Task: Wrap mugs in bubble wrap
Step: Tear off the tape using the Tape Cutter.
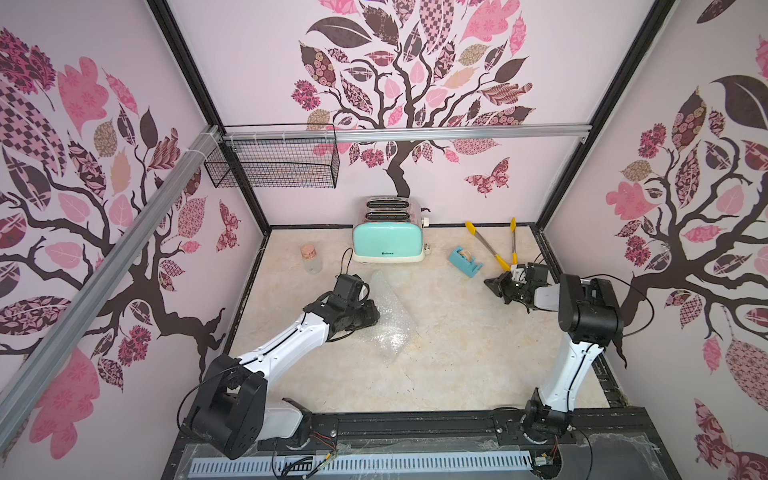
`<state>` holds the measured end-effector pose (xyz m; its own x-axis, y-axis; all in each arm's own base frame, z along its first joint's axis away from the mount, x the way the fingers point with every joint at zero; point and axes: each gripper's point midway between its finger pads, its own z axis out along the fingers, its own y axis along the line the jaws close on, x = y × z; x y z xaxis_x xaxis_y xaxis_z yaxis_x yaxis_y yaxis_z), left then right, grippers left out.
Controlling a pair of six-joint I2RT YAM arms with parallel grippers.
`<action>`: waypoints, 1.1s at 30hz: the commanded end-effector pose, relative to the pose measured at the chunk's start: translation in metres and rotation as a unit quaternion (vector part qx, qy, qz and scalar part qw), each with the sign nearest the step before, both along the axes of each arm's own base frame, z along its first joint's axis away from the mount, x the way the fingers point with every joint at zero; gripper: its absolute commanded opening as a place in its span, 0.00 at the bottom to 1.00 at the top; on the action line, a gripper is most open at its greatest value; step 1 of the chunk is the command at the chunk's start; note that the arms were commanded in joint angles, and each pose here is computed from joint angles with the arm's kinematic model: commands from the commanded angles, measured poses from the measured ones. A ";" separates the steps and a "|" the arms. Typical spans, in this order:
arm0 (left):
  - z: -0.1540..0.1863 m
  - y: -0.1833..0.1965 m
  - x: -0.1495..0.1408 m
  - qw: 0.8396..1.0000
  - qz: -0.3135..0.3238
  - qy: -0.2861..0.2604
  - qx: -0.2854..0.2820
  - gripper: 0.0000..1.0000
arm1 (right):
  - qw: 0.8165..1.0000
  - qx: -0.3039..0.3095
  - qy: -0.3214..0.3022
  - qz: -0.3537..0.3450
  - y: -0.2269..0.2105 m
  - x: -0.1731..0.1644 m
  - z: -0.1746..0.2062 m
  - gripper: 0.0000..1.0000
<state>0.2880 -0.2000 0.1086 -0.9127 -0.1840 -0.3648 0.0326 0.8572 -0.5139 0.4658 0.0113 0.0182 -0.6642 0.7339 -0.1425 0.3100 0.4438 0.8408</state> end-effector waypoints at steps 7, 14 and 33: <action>-0.005 0.000 -0.004 1.000 -0.007 0.009 0.008 0.21 | 0.996 -0.057 0.066 -0.010 -0.008 0.004 -0.034 0.00; -0.004 -0.001 -0.003 1.000 -0.007 0.007 0.005 0.21 | 0.985 -0.141 0.093 0.020 0.003 0.023 -0.036 0.00; 0.003 -0.004 -0.005 1.000 -0.011 -0.003 -0.012 0.21 | 0.843 -0.448 0.249 0.162 -0.014 0.010 -0.060 0.00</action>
